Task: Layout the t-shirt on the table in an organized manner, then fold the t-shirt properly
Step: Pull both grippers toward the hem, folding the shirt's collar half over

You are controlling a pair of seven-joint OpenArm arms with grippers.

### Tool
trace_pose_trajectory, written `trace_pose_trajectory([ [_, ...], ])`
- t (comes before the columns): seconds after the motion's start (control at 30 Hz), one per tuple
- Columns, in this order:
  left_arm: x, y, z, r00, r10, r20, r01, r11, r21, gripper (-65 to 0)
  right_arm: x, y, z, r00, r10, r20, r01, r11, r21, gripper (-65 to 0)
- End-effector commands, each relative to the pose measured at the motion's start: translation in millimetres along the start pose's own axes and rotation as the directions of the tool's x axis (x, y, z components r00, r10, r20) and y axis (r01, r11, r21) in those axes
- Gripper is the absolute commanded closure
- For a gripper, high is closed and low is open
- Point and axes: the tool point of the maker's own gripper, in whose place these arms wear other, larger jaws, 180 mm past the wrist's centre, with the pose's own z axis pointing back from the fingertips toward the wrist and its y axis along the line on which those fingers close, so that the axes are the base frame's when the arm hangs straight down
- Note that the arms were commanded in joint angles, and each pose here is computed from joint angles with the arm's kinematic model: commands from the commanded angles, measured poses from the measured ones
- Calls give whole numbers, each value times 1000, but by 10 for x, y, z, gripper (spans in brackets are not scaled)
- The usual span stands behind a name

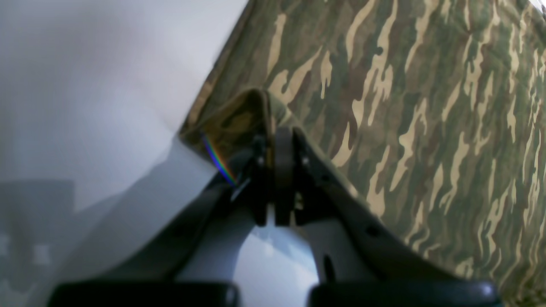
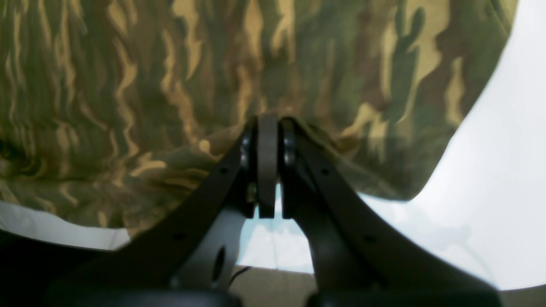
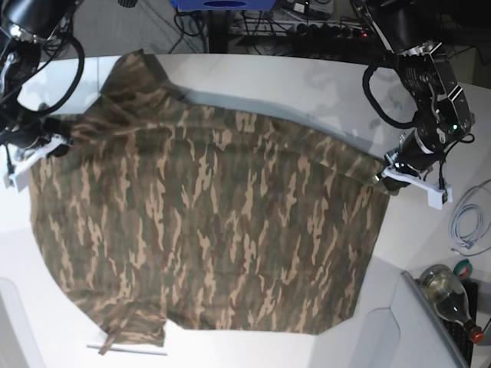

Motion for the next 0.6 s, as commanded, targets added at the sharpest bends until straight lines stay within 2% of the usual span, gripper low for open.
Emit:
trace_pose_trajectory([
  [0.0, 220, -57, -3, 998, -5, 55, 6, 1000, -18, 0, 221, -6, 46, 998, 4, 61, -4, 1000, 4, -8],
  [0.17, 313, -116, -117, 998, 28, 57, -26, 999, -34, 0, 464, -38, 22, 997, 8, 82, -9, 1000, 9, -8],
  [0.27, 374, -137, -203, 995, 83, 53, -83, 996, -12, 0, 551, -9, -53, 997, -9, 79, 6, 1000, 30, -8],
  [0.47, 424, -379, -394, 997, 81, 19, -80, 996, -41, 0, 670, -14, -215, 997, -53, 55, 49, 997, 68, -8],
  [0.57, 460, -414, -444, 995, 95, 16, -94, 994, -48, 0, 781, 2, -252, 993, -68, 93, 60, 995, 81, -8],
])
